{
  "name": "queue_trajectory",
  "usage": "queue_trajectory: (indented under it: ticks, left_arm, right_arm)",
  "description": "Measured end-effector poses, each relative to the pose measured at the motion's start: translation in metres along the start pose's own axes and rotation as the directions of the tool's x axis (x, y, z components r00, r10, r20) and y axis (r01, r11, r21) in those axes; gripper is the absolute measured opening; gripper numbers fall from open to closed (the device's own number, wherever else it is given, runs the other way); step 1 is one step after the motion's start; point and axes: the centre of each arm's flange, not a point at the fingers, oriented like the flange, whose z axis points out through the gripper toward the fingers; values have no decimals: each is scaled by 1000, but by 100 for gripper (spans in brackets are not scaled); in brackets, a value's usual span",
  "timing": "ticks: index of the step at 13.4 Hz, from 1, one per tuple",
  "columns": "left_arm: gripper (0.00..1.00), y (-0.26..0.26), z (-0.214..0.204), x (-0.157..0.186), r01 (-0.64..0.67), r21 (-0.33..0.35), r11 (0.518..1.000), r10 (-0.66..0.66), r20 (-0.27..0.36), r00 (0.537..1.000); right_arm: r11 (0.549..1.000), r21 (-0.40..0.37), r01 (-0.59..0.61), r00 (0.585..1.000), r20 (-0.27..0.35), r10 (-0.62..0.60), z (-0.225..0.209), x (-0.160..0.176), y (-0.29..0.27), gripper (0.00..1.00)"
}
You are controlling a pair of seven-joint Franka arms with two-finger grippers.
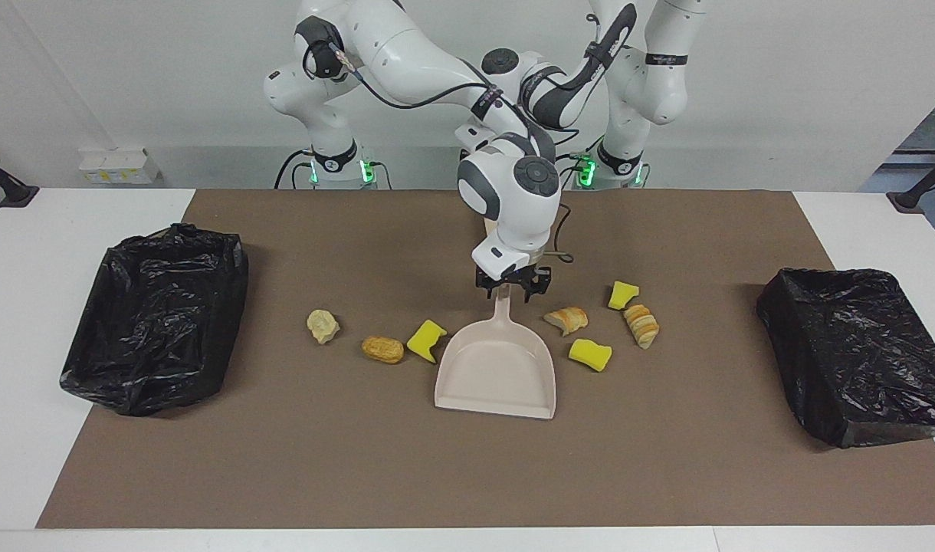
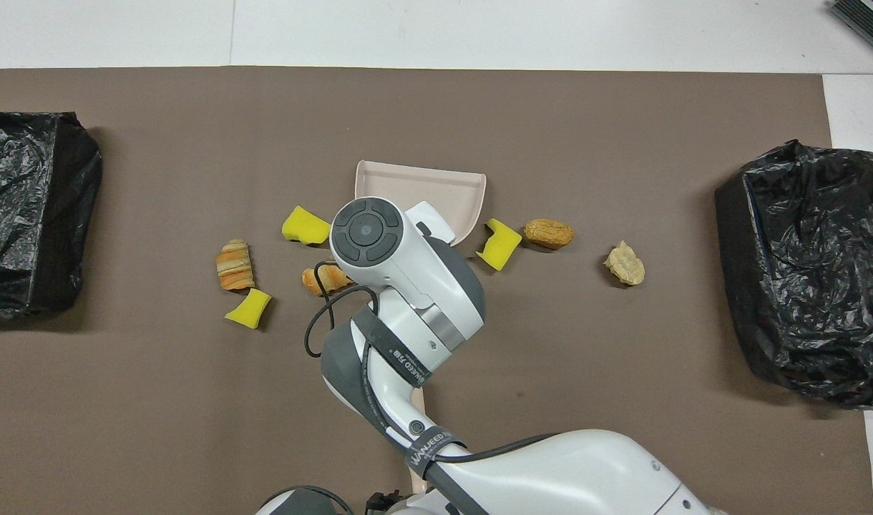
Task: Sweep and dump trash in bin
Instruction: 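Grasp the beige brush handle with the left gripper and lift it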
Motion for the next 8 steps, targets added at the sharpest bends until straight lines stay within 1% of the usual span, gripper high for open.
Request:
queue_trajectory:
  ticks: [1, 2, 3, 4, 5, 6, 7, 8]
  left_arm:
    - [65, 0, 0, 0, 0, 2, 1000, 0, 2, 1000]
    - [64, -1, 1, -1, 0, 7, 1000, 0, 6, 1000]
    - [56, -2, 2, -2, 0, 18, 1000, 0, 15, 1000]
    - [40, -4, 4, -3, -1, 35, 999, 0, 29, 1000]
    - [30, -6, 6, -5, -2, 52, 999, -1, 43, 999]
    - [30, -7, 7, -6, -3, 65, 998, -1, 53, 999]
    - [26, -9, 8, -7, -4, 76, 997, -1, 63, 998]
    - [26, -11, 8, -8, -3, 92, 996, -4, 77, 997]
  right_arm:
    - [1000, -4, 4, 1000, 0, -4, 4, -1, 1, 50]
    - [1000, -5, 9, 1000, -3, -9, 7, -1, 1, 41]
    - [1000, -7, 19, 1000, -9, -19, 7, -1, 2, 32]
    - [999, -8, 35, 999, -17, -35, 5, 0, 4, 32]
    - [999, -5, 50, 998, -27, -50, 0, 3, 7, 32]
    - [998, 0, 65, 997, -39, -65, -9, 9, 13, 32]
    - [997, 7, 78, 996, -52, -78, -19, 15, 21, 32]
    - [995, 16, 99, 993, -66, -98, -30, 23, 31, 32]
